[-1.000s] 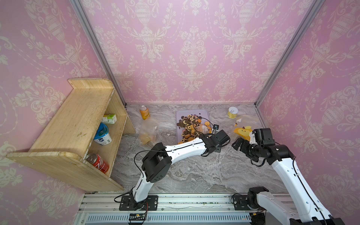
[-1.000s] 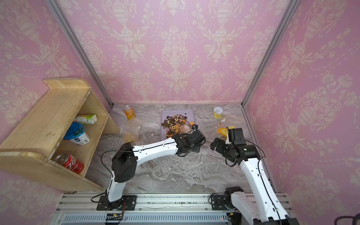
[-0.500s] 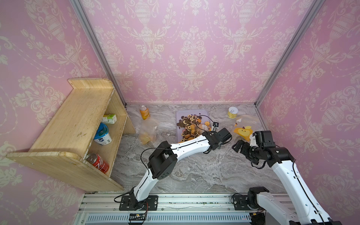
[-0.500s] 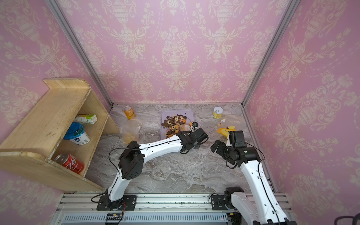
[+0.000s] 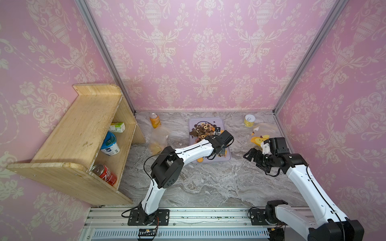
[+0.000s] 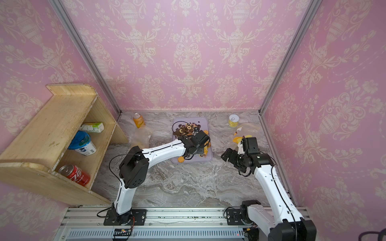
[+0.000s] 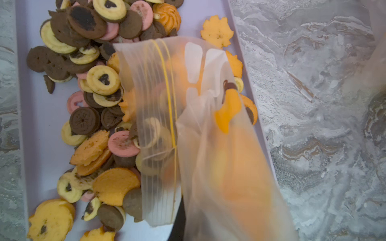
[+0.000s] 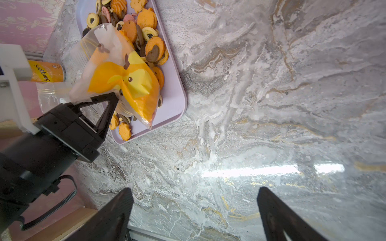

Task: Pour cookies out of the ziploc bag
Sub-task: 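Pour the cookies out of the ziploc bag onto the tray.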

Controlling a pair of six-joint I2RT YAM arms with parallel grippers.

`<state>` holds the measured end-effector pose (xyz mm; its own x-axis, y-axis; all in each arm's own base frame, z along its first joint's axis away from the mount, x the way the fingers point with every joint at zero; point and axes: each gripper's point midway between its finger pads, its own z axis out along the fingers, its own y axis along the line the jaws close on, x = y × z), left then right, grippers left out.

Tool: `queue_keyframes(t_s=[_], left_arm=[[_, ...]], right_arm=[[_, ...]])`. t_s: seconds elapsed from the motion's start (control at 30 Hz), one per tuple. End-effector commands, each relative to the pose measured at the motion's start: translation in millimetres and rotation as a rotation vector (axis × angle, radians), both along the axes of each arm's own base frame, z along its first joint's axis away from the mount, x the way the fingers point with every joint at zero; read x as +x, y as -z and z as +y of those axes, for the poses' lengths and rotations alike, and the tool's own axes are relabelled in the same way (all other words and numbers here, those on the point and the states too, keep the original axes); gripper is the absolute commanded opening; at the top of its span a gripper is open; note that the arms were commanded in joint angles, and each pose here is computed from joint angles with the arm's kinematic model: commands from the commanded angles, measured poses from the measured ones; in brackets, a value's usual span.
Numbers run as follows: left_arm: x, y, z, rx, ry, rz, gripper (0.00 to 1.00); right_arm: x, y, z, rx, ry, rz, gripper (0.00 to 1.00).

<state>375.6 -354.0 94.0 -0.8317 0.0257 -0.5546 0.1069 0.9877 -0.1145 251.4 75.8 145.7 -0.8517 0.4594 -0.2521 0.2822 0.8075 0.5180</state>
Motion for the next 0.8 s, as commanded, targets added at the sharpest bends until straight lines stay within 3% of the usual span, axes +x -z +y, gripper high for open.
queue_keyframes(t_s=[0.0,0.2,0.53,0.77], left_arm=[[5,-19,-1,-0.137,-0.016,0.017,0.03],[12,-30,-3,-0.252,-0.016,0.056,0.01],[16,-63,-7,-0.444,-0.003,0.063,0.0],[20,-78,-6,-0.495,-0.001,0.061,0.0]], right_arm=[[13,3,23,0.03,-0.091,-0.018,0.88],[38,20,58,0.027,-0.172,0.003,0.84],[68,22,78,0.034,-0.209,-0.002,0.77],[75,25,94,0.092,-0.213,-0.01,0.69]])
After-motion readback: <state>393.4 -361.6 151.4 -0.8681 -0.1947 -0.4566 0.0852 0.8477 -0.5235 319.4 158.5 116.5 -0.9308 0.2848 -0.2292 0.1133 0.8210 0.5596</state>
